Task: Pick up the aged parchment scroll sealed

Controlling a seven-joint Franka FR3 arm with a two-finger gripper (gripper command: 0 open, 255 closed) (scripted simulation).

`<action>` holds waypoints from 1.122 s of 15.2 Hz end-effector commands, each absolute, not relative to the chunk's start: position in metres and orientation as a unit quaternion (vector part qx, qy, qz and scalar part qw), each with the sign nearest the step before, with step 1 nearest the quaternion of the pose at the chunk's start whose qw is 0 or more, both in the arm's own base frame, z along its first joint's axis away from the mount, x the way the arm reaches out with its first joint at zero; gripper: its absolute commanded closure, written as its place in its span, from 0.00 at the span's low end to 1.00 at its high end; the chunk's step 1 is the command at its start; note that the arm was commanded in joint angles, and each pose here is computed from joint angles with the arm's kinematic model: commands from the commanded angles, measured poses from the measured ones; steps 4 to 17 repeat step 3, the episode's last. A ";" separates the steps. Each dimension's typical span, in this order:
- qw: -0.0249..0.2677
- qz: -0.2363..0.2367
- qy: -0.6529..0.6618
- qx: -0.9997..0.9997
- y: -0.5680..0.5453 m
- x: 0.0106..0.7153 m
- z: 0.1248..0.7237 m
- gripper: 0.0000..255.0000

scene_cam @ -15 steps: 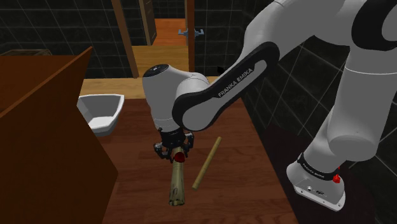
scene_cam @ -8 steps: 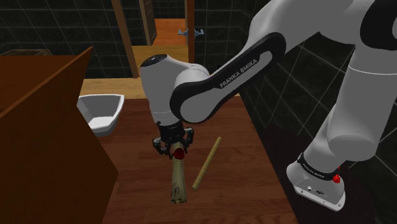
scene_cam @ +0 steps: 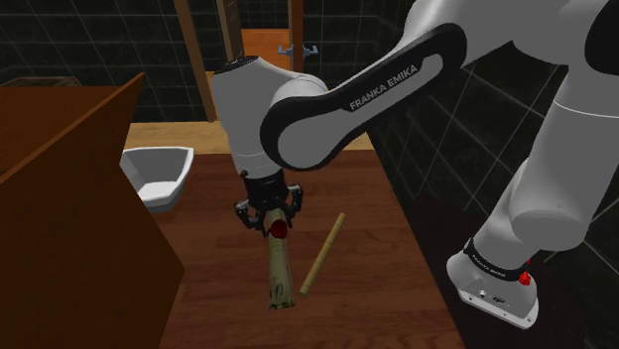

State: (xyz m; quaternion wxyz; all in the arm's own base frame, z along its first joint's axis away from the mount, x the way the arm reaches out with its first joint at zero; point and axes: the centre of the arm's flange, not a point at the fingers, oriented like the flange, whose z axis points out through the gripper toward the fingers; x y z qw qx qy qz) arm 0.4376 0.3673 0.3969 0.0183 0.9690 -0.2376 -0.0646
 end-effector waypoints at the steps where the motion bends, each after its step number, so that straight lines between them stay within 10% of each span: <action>1: 0.018 -0.065 -0.237 0.969 0.368 0.437 0.408 1.00; 17: 0.018 -0.065 -0.237 0.969 0.368 0.437 0.409 1.00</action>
